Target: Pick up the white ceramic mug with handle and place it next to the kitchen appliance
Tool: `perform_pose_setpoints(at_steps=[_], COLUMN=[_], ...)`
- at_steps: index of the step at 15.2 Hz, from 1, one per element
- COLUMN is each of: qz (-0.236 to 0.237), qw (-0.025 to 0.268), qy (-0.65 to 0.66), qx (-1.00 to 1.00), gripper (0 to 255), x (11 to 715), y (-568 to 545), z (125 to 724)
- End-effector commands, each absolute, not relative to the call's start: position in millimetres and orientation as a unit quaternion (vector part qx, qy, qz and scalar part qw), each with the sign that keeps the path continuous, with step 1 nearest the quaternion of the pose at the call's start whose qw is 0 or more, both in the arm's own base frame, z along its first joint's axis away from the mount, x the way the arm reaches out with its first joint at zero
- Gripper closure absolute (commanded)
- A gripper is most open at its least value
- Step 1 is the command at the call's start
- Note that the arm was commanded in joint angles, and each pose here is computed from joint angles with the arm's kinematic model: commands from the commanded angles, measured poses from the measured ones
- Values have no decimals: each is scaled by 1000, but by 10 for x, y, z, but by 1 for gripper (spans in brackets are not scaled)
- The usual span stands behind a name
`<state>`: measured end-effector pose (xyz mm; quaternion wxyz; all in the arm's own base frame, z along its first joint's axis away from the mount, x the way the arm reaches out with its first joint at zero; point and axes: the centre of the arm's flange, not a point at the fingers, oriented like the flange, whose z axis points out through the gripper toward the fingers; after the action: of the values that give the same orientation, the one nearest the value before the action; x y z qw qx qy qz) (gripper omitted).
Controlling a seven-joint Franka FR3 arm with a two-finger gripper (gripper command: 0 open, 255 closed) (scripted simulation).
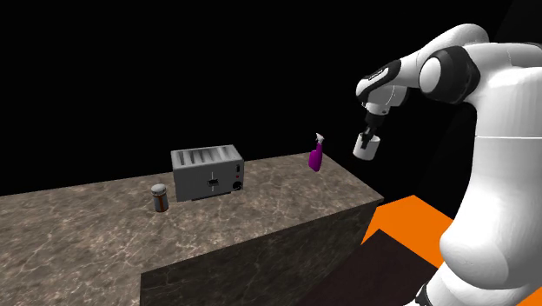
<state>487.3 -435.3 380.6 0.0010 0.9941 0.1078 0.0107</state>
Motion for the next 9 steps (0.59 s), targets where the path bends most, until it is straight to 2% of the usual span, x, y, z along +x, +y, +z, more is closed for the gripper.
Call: perform_pose_setpoints(at_steps=[1, 9], qz=[11, 11], qw=[1, 1], qy=[108, 108], qx=[994, 994], gripper=[255, 255], x=[4926, 5330], y=[-4240, -3264], z=[3854, 3855])
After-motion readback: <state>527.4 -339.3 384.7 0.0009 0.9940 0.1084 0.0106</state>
